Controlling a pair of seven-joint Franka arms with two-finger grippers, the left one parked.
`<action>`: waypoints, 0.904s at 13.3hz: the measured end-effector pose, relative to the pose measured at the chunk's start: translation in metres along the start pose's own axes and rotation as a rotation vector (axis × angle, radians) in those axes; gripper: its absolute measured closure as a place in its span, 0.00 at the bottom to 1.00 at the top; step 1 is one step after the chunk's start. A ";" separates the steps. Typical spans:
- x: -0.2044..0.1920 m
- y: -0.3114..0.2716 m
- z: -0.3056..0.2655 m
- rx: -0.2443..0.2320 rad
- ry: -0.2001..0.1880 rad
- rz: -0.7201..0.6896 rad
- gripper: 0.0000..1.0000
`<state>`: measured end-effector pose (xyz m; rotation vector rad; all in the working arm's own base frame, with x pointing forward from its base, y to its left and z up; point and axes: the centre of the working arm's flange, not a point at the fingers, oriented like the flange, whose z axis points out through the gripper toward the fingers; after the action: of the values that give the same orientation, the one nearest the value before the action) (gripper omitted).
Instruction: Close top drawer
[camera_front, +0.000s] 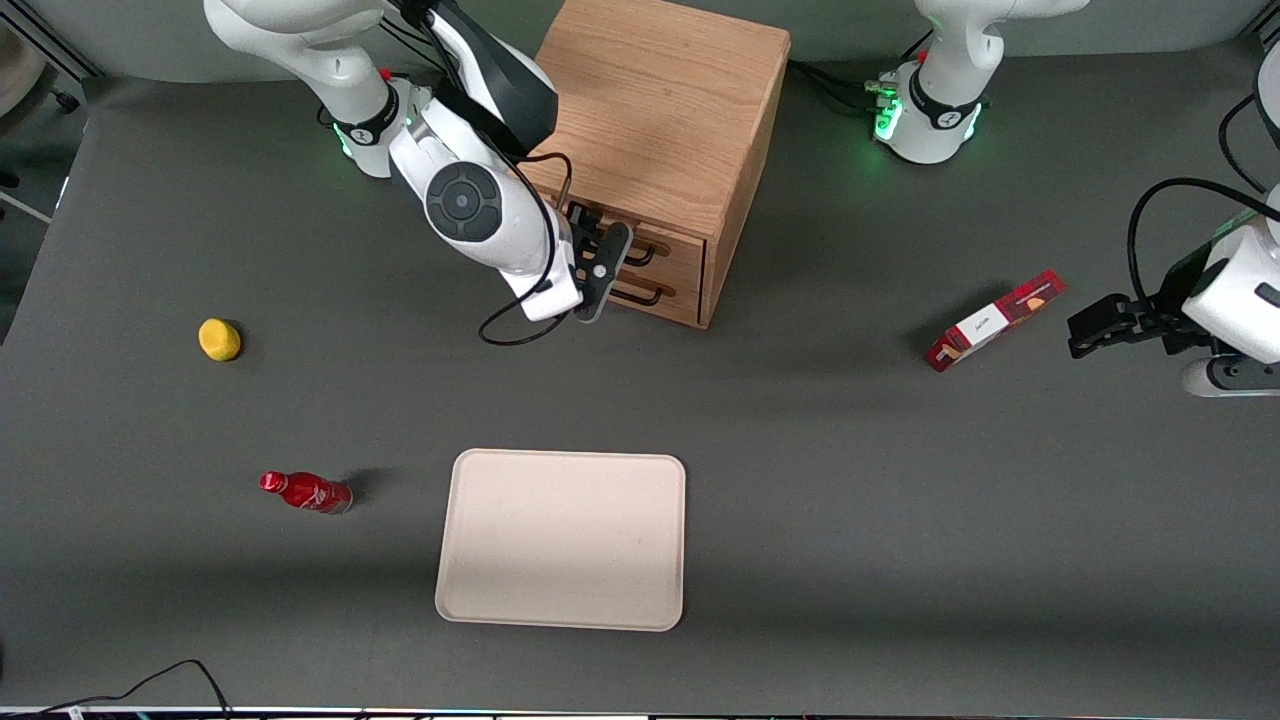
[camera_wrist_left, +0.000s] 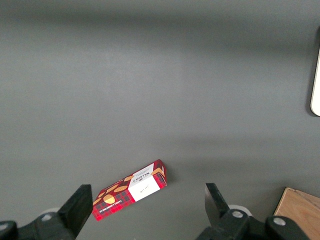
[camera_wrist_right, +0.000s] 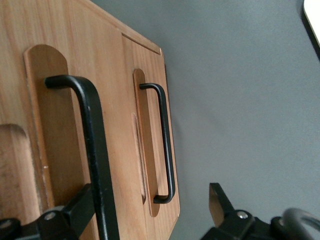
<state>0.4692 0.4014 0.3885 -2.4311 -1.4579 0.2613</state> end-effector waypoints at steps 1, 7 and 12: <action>0.000 0.000 0.000 0.000 0.000 0.001 0.00; -0.002 0.004 -0.009 0.010 -0.003 0.010 0.00; -0.001 0.000 -0.043 0.021 -0.013 0.009 0.00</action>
<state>0.4815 0.3942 0.4287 -2.4240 -1.4429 0.2936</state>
